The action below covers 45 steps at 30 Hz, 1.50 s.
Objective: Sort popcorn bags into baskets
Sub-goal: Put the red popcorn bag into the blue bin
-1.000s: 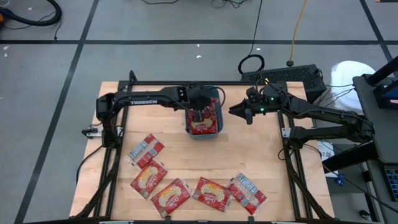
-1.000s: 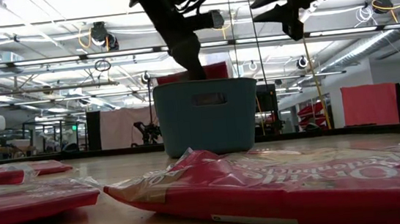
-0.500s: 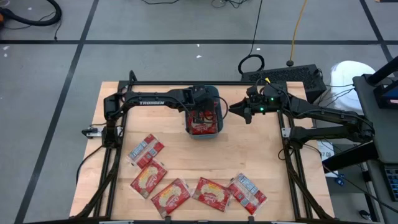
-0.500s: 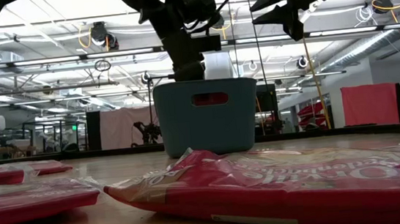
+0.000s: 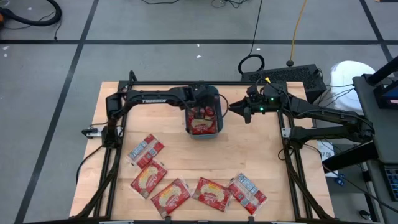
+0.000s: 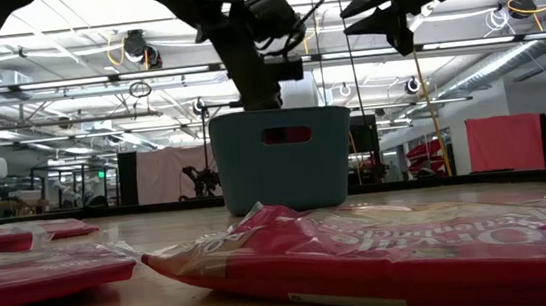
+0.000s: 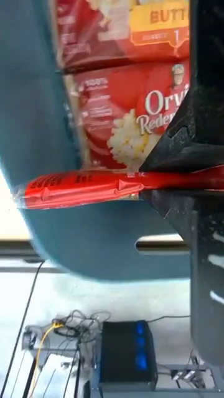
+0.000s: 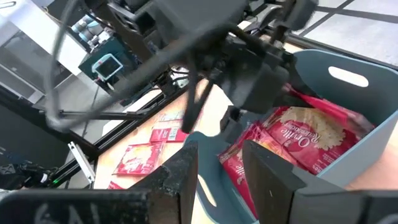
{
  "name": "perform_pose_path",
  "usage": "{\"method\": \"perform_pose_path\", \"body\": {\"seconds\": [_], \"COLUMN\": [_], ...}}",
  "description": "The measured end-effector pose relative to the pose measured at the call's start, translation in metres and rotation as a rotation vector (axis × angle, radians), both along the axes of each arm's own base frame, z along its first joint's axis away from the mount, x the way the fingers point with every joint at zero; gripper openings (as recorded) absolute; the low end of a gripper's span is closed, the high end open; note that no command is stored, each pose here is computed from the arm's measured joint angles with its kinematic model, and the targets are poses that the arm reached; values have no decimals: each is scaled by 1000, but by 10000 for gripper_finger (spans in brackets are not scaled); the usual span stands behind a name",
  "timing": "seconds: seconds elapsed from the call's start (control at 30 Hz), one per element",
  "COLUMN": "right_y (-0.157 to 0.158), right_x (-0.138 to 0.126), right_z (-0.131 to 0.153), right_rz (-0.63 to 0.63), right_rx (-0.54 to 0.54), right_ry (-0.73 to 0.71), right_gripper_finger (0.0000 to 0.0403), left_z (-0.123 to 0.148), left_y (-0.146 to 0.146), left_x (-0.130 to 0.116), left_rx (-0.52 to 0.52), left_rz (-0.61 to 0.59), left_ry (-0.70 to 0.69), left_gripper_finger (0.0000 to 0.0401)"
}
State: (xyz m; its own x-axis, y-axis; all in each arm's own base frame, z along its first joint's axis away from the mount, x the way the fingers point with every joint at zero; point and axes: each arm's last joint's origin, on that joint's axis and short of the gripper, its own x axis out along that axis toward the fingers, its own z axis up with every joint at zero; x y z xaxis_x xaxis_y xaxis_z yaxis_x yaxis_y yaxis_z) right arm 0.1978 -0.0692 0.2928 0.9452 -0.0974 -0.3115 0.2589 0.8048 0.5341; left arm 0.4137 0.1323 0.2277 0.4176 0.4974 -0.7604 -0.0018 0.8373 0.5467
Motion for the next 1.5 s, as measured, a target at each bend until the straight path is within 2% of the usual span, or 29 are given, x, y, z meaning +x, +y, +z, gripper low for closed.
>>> {"method": "perform_pose_path", "body": {"seconds": [0.23,0.5,0.6,0.73,0.8,0.9,1.0,1.1,1.23,1.5], "right_y": [0,0,0,0,0,0,0,0,0,0], "right_x": [0,0,0,0,0,0,0,0,0,0], "right_z": [1,1,1,1,1,1,1,0,0,0], "right_rz": [5,5,7,8,9,9,7,6,5,2], "right_rx": [2,9,1,-1,-3,-4,1,3,6,12], "right_ry": [-8,-8,-10,-10,-10,-10,-9,-6,0,0], "right_gripper_finger": [118,118,118,118,118,118,118,118,118,118], "left_z": [-8,-8,-1,22,36,60,81,102,132,173], "left_y": [1,-8,-11,-13,-14,-16,-18,-24,-39,-72], "left_x": [1,2,-4,-17,-26,-37,-49,-63,-81,-112], "left_rx": [-32,-117,-157,-192,-271,-460,-626,-698,-712,-695], "left_rz": [-10,61,86,140,140,104,71,20,-104,-219], "left_ry": [13,-38,-38,-79,-114,-223,-304,-349,-408,-507], "left_gripper_finger": [89,189,229,276,296,313,313,297,266,198]}}
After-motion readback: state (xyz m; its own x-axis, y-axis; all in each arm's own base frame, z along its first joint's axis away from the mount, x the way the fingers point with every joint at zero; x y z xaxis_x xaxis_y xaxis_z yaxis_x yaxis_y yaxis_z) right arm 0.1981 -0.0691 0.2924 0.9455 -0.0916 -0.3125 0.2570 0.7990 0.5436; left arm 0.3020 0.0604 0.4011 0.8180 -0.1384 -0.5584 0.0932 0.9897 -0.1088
